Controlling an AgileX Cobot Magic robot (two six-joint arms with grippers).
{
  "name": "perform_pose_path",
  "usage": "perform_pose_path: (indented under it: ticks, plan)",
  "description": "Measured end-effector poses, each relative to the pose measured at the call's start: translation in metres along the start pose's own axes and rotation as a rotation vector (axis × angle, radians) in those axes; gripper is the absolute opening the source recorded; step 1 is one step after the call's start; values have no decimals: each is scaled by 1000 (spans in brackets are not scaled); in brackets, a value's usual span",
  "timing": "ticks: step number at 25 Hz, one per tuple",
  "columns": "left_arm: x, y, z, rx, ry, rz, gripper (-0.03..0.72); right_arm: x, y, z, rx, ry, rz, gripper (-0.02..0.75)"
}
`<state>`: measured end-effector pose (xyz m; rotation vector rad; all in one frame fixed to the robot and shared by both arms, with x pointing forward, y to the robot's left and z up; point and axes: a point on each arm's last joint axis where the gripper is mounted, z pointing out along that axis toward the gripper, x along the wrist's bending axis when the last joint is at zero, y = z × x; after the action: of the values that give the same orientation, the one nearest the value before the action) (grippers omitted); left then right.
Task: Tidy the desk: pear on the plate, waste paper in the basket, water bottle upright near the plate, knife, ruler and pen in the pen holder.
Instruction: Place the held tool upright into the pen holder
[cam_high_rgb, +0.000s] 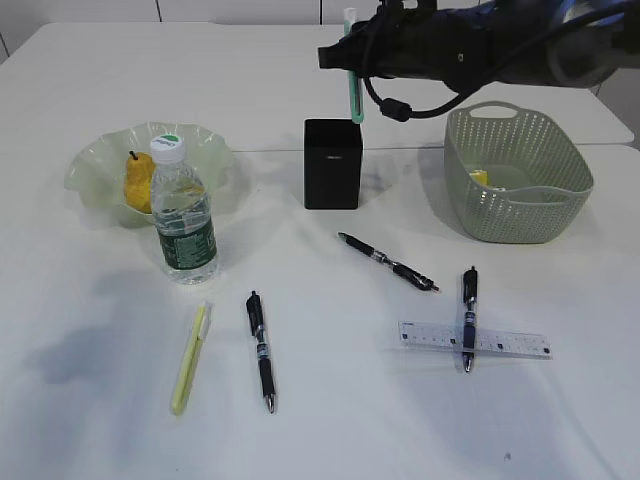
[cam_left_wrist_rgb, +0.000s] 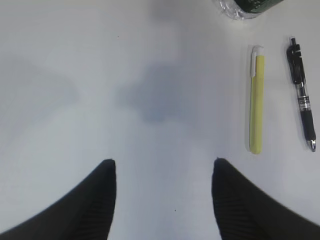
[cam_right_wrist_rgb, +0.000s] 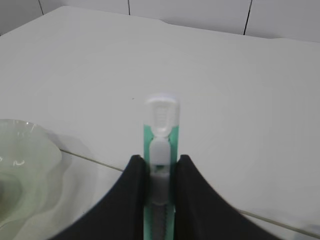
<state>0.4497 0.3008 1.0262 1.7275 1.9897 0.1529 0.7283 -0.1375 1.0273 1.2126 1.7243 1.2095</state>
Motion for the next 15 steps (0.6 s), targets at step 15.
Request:
perform_pose_path:
  ticks: [15]
  plan:
    - [0, 0, 0, 0, 0, 0, 429, 4, -40, 40, -71, 26, 65, 114]
